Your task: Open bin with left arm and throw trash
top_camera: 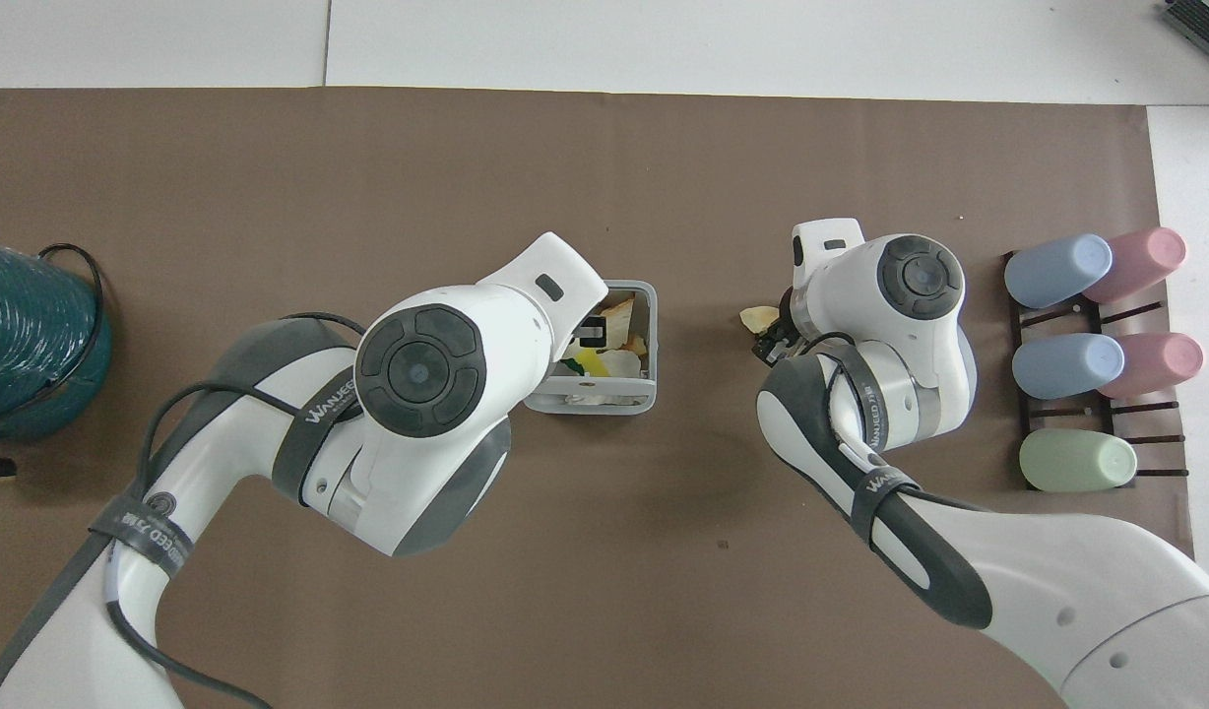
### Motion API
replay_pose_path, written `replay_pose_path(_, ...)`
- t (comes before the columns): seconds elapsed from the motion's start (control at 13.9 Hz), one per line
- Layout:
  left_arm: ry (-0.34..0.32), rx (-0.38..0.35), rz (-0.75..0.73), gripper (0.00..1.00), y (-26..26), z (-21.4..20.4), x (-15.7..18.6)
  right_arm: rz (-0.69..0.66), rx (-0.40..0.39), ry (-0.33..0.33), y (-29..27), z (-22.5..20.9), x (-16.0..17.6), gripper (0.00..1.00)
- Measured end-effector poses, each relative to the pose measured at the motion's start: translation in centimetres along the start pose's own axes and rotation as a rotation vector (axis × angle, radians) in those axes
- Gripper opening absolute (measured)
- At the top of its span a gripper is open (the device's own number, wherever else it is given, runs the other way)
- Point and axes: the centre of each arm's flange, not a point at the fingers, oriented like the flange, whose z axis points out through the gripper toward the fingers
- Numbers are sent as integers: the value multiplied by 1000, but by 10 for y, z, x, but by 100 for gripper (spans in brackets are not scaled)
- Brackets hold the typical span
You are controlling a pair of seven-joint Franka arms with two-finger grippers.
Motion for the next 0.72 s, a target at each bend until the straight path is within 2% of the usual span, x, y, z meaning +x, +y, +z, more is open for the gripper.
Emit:
replay_pose_path(0.07,-2,1,0,97,0,0,0,20,-2,2,2,-5,1,15)
replay_pose_path(0.14,-8,5,0,100,-1,1,-1,46,-1,0,5,-14,2,12)
replay_pose_path(0.29,-48,33,-4,100,-6,4,-4,120,-1,-3,11,-42,8,9)
replay_pose_path(0.5,-132,102,-27,100,-33,-1,-3,277,-4,30,13,-97,22,8)
replay_pose_path(0.72,-135,123,-26,100,-94,-34,17,422,93,123,-3,-138,51,8)
